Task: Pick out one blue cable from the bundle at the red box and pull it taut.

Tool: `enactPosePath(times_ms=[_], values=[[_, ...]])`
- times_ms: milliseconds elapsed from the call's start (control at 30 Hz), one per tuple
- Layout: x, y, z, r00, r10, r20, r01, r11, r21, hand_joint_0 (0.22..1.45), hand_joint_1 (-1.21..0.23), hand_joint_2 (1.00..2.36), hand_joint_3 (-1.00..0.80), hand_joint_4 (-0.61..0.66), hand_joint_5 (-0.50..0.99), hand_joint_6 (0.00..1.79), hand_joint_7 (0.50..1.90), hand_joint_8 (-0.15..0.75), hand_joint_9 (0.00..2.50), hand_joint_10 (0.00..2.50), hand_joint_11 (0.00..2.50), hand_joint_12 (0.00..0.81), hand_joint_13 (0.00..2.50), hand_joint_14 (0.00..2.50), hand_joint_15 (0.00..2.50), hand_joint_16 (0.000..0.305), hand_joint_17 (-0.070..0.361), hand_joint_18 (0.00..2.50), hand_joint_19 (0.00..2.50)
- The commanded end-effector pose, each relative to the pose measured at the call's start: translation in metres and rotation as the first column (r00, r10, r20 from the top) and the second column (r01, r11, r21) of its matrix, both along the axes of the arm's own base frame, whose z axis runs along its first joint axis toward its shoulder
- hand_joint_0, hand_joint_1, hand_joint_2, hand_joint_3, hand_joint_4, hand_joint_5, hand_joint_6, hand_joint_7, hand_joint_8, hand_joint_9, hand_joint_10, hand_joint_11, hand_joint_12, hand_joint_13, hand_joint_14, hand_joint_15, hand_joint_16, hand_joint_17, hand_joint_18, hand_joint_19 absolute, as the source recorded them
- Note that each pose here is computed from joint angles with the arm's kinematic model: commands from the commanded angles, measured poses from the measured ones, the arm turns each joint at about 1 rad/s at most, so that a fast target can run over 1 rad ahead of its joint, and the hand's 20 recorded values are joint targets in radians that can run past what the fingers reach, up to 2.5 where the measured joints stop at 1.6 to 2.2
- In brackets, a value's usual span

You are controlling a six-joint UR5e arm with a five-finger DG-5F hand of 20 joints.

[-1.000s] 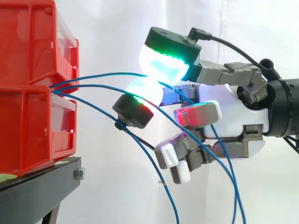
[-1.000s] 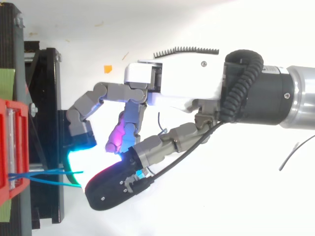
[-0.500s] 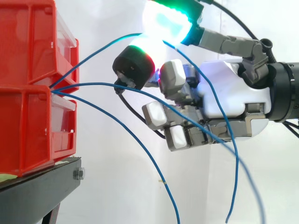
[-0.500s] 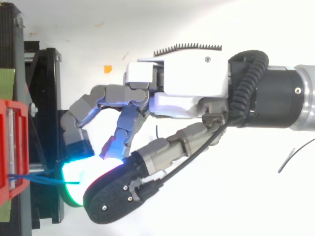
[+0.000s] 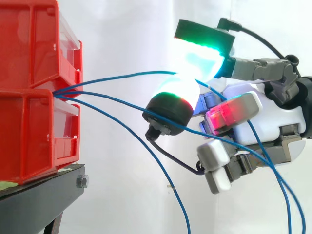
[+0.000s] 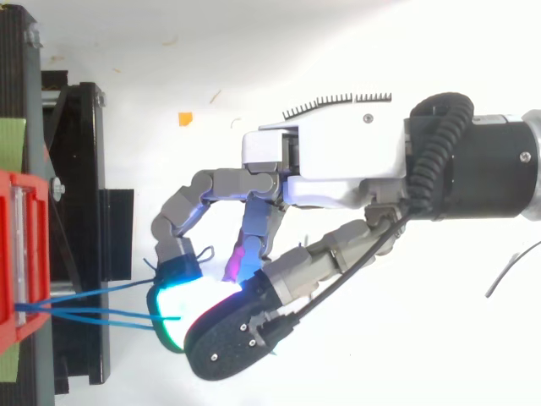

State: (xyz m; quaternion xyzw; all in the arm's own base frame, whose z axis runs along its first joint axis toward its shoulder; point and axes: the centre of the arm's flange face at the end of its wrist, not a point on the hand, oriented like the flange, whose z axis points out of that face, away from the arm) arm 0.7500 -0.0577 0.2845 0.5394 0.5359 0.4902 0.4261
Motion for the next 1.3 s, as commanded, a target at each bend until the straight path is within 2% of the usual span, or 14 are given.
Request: enactPosePath(times_ms=[0, 267, 333, 433, 700, 800, 833, 867, 933, 967, 1100, 1133, 1233, 1267], values=[[-0.001, -0.003, 0.000, 1.0000, 0.008, -0.006, -0.008, 1.0000, 0.000, 0.60, -0.79, 1.02, -0.06, -0.21, -0.06, 0.85, 1.13, 0.235, 1.43, 0.02, 0.77, 0.229, 1.17, 0.02, 0.52, 0.028, 0.063, 0.94, 0.54], [-0.004, -0.008, -0.006, 0.9998, 0.019, -0.012, -0.019, 0.9998, 0.003, 0.60, -0.80, 1.02, -0.05, -0.20, -0.06, 0.85, 1.14, 0.241, 1.43, 0.02, 0.79, 0.247, 1.21, 0.02, 0.59, 0.030, 0.068, 0.95, 0.56], [-0.006, -0.009, -0.011, 0.9996, 0.022, -0.020, -0.022, 0.9998, 0.003, 0.60, -0.80, 1.02, -0.05, -0.20, -0.06, 0.85, 1.15, 0.239, 1.44, 0.02, 0.78, 0.247, 1.21, 0.02, 0.59, 0.031, 0.070, 0.95, 0.56], [-0.010, -0.007, -0.023, 0.9986, 0.043, -0.029, -0.043, 0.9991, 0.005, 0.60, -0.80, 1.01, -0.04, -0.20, -0.06, 0.84, 1.15, 0.240, 1.44, 0.02, 0.79, 0.251, 1.21, 0.02, 0.59, 0.031, 0.071, 0.95, 0.56], [-0.013, -0.013, -0.022, 0.9975, 0.063, -0.031, -0.064, 0.9979, -0.012, 0.60, -0.80, 1.01, -0.04, -0.20, -0.05, 0.84, 1.15, 0.240, 1.44, 0.03, 0.80, 0.250, 1.21, 0.02, 0.59, 0.031, 0.071, 0.94, 0.56], [-0.017, -0.017, -0.013, 0.9969, 0.072, -0.030, -0.074, 0.9961, -0.048, 0.60, -0.80, 1.01, -0.05, -0.19, -0.06, 0.84, 1.15, 0.247, 1.39, 0.03, 0.79, 0.256, 1.21, 0.02, 0.60, 0.032, 0.073, 0.94, 0.57], [-0.019, -0.019, -0.006, 0.9968, 0.074, -0.030, -0.076, 0.9939, -0.080, 0.60, -0.80, 1.01, -0.05, -0.19, -0.06, 0.84, 1.16, 0.251, 1.38, 0.03, 0.79, 0.261, 1.21, 0.02, 0.60, 0.033, 0.073, 0.94, 0.57], [-0.023, -0.020, 0.001, 0.9964, 0.076, -0.037, -0.080, 0.9899, -0.118, 0.60, -0.80, 1.01, -0.04, -0.19, -0.06, 0.84, 1.16, 0.248, 1.38, 0.03, 0.80, 0.260, 1.20, 0.02, 0.60, 0.033, 0.074, 0.95, 0.56], [-0.026, -0.022, 0.001, 0.9958, 0.076, -0.052, -0.083, 0.9869, -0.138, 0.60, -0.80, 1.01, -0.04, -0.18, -0.06, 0.84, 1.15, 0.246, 1.36, 0.02, 0.82, 0.258, 1.20, 0.02, 0.61, 0.033, 0.073, 0.95, 0.57], [-0.031, -0.024, 0.003, 0.9941, 0.080, -0.074, -0.091, 0.9830, -0.159, 0.60, -0.80, 1.01, -0.05, -0.19, -0.05, 0.84, 1.15, 0.248, 1.36, 0.02, 0.83, 0.260, 1.20, 0.02, 0.62, 0.033, 0.074, 0.95, 0.58], [-0.046, -0.023, 0.001, 0.9908, 0.084, -0.107, -0.101, 0.9796, -0.173, 0.60, -0.80, 1.02, -0.05, -0.19, -0.06, 0.84, 1.15, 0.245, 1.37, 0.03, 0.95, 0.261, 1.24, 0.02, 0.79, 0.035, 0.079, 0.98, 0.66], [-0.053, -0.023, -0.002, 0.9917, 0.074, -0.105, -0.092, 0.9805, -0.174, 0.60, -0.80, 1.02, -0.04, -0.19, -0.06, 0.84, 1.15, 0.233, 1.37, 0.03, 1.00, 0.261, 1.27, 0.02, 0.89, 0.037, 0.084, 1.02, 0.72], [-0.060, -0.023, -0.003, 0.9962, 0.047, -0.073, -0.060, 0.9818, -0.180, 0.60, -0.80, 1.02, -0.04, -0.18, -0.06, 0.84, 1.15, 0.243, 1.34, 0.02, 1.03, 0.258, 1.31, 0.02, 1.03, 0.039, 0.088, 1.09, 0.84], [-0.063, -0.024, -0.002, 0.9991, 0.018, -0.038, -0.025, 0.9842, -0.176, 0.60, -0.80, 1.02, -0.05, -0.19, -0.06, 0.85, 1.15, 0.239, 1.35, 0.02, 1.06, 0.256, 1.33, 0.02, 1.08, 0.039, 0.088, 1.12, 0.90]])
